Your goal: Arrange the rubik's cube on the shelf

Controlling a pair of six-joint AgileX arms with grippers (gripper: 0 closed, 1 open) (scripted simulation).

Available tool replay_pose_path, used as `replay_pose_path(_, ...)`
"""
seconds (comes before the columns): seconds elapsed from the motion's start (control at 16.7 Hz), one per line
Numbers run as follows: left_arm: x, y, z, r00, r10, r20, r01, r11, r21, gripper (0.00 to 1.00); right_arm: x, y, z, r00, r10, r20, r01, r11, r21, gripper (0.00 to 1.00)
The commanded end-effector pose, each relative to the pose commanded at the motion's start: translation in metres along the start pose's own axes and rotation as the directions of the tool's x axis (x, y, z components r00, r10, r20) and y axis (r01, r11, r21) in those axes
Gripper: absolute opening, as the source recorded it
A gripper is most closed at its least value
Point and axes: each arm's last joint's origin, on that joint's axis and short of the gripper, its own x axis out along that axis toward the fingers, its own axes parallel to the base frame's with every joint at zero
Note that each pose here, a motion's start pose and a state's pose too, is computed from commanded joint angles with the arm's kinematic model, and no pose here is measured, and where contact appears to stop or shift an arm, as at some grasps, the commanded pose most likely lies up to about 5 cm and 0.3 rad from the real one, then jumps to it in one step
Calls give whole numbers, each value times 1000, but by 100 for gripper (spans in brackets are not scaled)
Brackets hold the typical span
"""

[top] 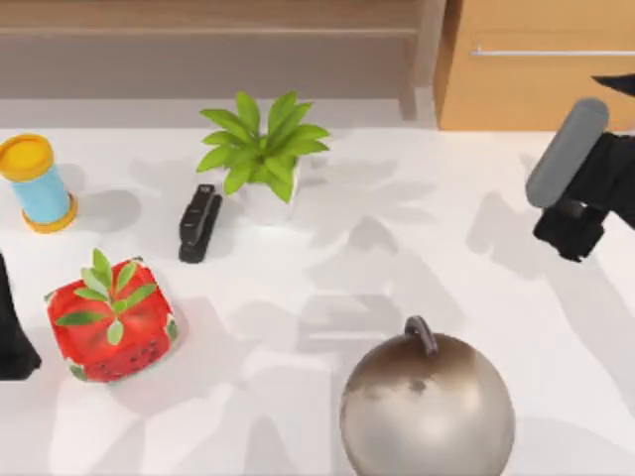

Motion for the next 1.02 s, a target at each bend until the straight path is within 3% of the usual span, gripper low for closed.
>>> replay_pose_path(0.24,0,0,0,1000,0,0,0,1000,0,100,57,13,-8,998,-69,-15,64,976,-208,100)
replay_pose_path(0.48,0,0,0,1000,0,0,0,1000,0,100,96,21,-22,984,-177,-33,155,926,-344,100)
replay_pose_path(0.84,0,0,0,1000,0,0,0,1000,0,100,125,23,-45,939,-338,-68,275,853,-444,100)
replay_pose_path(1.02,0,0,0,1000,0,0,0,1000,0,100,129,21,-52,921,-382,-78,306,833,-460,100)
